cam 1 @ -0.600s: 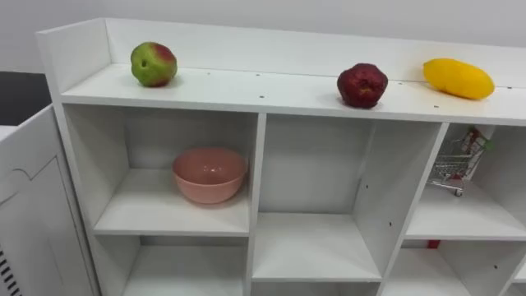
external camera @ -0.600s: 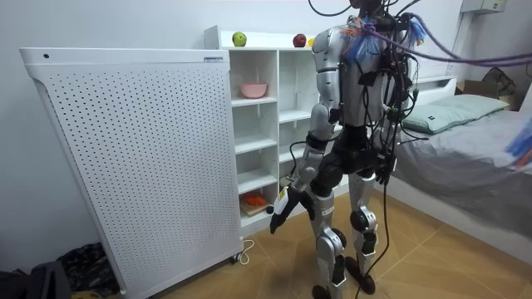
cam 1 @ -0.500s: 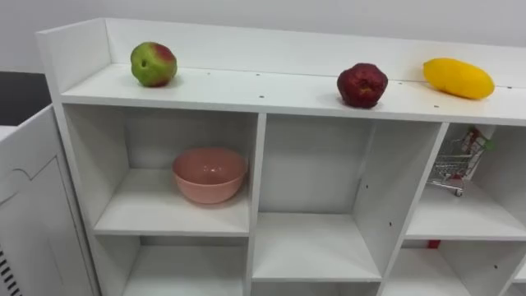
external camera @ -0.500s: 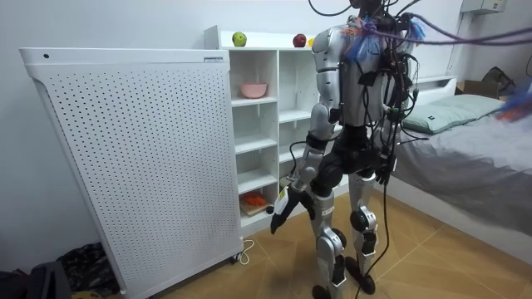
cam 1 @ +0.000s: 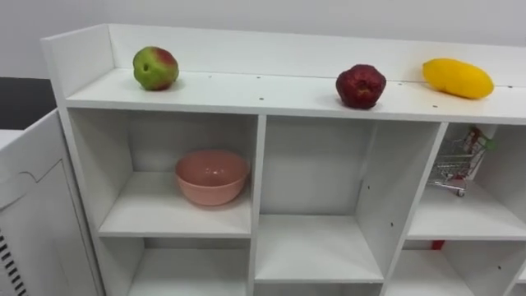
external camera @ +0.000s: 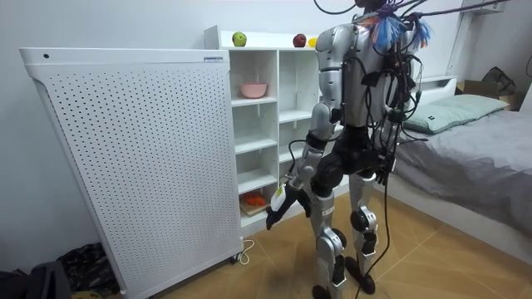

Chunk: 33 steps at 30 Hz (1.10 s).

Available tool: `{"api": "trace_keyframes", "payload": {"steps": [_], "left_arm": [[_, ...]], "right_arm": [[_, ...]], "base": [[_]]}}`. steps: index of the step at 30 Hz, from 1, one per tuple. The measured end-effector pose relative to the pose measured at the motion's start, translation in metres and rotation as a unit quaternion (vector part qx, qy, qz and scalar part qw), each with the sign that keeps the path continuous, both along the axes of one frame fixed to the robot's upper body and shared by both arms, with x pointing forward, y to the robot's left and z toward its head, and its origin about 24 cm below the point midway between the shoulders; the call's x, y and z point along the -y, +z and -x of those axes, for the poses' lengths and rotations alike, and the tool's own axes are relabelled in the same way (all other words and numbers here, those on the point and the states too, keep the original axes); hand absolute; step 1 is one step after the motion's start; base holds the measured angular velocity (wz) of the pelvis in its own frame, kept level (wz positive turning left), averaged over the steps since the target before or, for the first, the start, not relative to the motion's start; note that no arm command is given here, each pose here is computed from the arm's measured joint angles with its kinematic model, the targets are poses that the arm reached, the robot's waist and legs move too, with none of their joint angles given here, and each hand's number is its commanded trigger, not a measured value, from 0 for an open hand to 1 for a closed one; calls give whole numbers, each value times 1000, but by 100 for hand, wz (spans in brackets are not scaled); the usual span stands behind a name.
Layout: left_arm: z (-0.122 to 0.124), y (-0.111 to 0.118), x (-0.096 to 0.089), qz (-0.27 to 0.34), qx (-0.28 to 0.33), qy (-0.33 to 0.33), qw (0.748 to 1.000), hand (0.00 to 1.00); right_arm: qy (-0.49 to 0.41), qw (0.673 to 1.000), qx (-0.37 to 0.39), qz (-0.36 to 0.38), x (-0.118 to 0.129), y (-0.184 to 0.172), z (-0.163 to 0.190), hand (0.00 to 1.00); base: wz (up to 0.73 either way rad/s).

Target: Arrange fruit in the closet

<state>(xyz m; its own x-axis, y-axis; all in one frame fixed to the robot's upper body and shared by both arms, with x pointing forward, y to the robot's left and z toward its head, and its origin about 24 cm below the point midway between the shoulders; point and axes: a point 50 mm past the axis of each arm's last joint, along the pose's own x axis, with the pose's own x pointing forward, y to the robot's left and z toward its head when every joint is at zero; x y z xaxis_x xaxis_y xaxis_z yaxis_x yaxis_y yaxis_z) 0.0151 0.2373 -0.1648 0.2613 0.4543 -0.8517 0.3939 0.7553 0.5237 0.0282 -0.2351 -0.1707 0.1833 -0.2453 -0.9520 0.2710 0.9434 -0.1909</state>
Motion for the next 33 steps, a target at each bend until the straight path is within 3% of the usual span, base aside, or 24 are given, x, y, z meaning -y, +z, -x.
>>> {"api": "trace_keyframes", "payload": {"steps": [4,7,11,14,24,33], "left_arm": [[-4,1,1,-3,18,-4,1000,0],[-10,2,1,-7,38,-9,999,0],[-16,3,2,-15,60,-17,998,0],[-19,3,4,-12,67,-18,998,0],[-19,3,9,-9,74,-42,996,0],[-16,3,9,-6,75,-55,996,0]], "right_arm": [[11,999,51,15,3,5,-30,0],[25,983,176,48,5,28,-86,0],[65,924,365,95,-1,86,-155,0],[90,870,467,134,-8,129,-183,0],[65,751,634,175,-26,211,-205,0],[36,692,692,200,-27,246,-207,0]], "base": [[-6],[-8],[3],[-5],[-3],[0]]}}
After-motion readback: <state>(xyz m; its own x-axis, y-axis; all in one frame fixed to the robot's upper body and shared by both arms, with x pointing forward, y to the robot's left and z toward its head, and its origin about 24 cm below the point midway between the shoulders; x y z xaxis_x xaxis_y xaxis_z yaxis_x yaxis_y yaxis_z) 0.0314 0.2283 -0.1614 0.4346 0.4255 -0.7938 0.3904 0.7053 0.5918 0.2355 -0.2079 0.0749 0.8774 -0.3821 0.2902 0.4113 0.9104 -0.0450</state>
